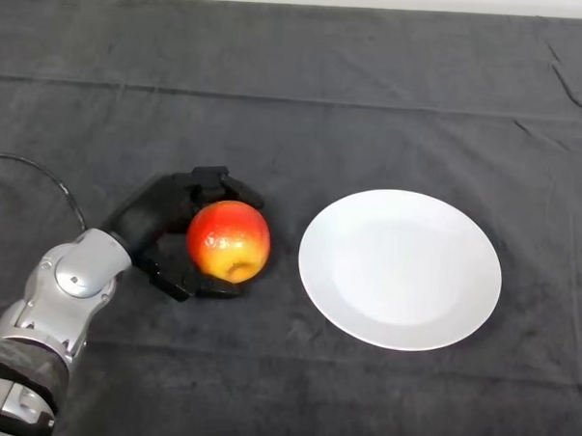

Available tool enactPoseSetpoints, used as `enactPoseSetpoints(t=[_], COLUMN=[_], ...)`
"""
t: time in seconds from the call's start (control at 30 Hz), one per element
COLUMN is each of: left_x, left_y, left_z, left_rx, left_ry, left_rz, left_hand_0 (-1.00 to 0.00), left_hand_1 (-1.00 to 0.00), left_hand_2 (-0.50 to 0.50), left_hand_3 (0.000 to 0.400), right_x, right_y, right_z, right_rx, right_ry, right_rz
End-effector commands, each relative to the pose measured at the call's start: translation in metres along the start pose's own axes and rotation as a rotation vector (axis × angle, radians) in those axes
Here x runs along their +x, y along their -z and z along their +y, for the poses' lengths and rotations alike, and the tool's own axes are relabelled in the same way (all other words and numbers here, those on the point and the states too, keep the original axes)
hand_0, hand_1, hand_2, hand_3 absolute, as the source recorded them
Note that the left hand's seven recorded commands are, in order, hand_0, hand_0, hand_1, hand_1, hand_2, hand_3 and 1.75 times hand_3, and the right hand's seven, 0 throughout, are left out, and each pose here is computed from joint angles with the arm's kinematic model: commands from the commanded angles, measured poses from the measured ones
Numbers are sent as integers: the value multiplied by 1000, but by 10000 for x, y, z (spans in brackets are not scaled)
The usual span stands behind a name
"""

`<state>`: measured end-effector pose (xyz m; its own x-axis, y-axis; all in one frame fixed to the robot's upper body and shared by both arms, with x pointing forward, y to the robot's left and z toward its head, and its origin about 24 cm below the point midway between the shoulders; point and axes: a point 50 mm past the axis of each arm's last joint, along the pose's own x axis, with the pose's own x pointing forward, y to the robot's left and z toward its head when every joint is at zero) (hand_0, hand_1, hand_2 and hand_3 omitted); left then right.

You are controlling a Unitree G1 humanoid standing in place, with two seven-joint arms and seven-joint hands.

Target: Move the apple to the plate

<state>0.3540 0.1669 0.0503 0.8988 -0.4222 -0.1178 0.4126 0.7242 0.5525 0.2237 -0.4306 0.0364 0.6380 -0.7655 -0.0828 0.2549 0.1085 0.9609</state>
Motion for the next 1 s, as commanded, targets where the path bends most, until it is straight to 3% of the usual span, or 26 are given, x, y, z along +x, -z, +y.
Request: enactPoseSetpoints(t=[0.03,0.43,1.0], left_x=[81,192,361], left_y=[-168,-446,-897], left_z=[52,72,-158], left_rx=[17,8,17], left_ry=[-3,-28,6], left_rz=[-49,-122,-232], left_hand_0=[-1000,-1000,-1000], left_hand_1=[-1000,-1000,-1000], left_hand_2=[0,0,0], left_hand_3=[400,400,400], right_x=[16,16,15], right_y=[-127,-127,-126], right_z=[40,40,40], right_rx=[-9,-9,-11], right_ry=[-16,-16,-16], right_rz=[-31,-30,-30])
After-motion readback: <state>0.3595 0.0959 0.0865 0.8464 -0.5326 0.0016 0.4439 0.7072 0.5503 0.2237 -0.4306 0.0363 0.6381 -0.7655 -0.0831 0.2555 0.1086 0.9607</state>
